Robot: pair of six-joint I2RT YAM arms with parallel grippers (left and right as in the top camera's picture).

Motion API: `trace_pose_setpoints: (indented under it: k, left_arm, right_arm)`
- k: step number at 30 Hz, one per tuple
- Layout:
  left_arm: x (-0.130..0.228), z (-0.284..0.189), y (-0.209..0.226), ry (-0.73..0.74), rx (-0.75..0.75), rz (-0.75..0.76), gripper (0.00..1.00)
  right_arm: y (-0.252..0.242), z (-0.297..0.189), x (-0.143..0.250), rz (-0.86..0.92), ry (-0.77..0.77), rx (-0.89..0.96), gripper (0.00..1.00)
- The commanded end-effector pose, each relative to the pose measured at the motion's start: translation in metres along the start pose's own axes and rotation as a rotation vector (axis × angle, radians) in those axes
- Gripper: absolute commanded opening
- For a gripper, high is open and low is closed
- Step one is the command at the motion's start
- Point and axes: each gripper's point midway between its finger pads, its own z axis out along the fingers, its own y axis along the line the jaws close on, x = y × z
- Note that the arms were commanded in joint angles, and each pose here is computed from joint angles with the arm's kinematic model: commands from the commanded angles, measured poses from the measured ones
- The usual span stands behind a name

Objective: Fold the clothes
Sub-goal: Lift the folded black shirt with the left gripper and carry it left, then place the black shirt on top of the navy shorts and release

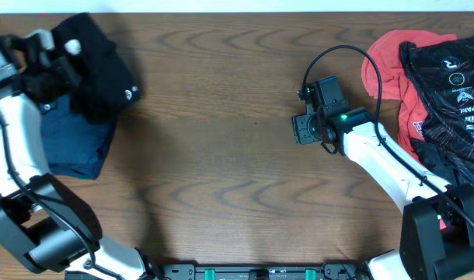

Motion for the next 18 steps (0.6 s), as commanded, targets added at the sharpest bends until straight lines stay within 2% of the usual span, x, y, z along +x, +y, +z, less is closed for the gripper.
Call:
trace_pose_setpoints:
  k: [1, 5, 15, 17, 18]
  left_arm:
    - [-0.014, -0.016, 0.032, -0.052, -0.097, -0.035, 0.06]
    - [-0.006, -0.017, 0.073, -0.038, -0.222, -0.081, 0.06]
    - [0.015, -0.008, 0.126, 0.017, -0.349, -0.157, 0.07]
    - [0.015, -0.014, 0.139, 0.004, -0.41, -0.199, 0.12]
    - [0.015, -0.018, 0.147, -0.007, -0.441, -0.226, 0.25]
  right_arm:
    - [-0.005, 0.0, -0.002, 0.017, -0.004, 0.02, 0.64]
    - [-0.005, 0.0, -0.002, 0.017, -0.004, 0.02, 0.63]
    - [-0.006, 0.0, 0.001, 0.017, 0.006, 0.022, 0.64]
    - [-0.006, 0.0, 0.002, 0.016, 0.01, 0.022, 0.63]
    - [-0.006, 0.0, 0.002, 0.016, 0.011, 0.022, 0.64]
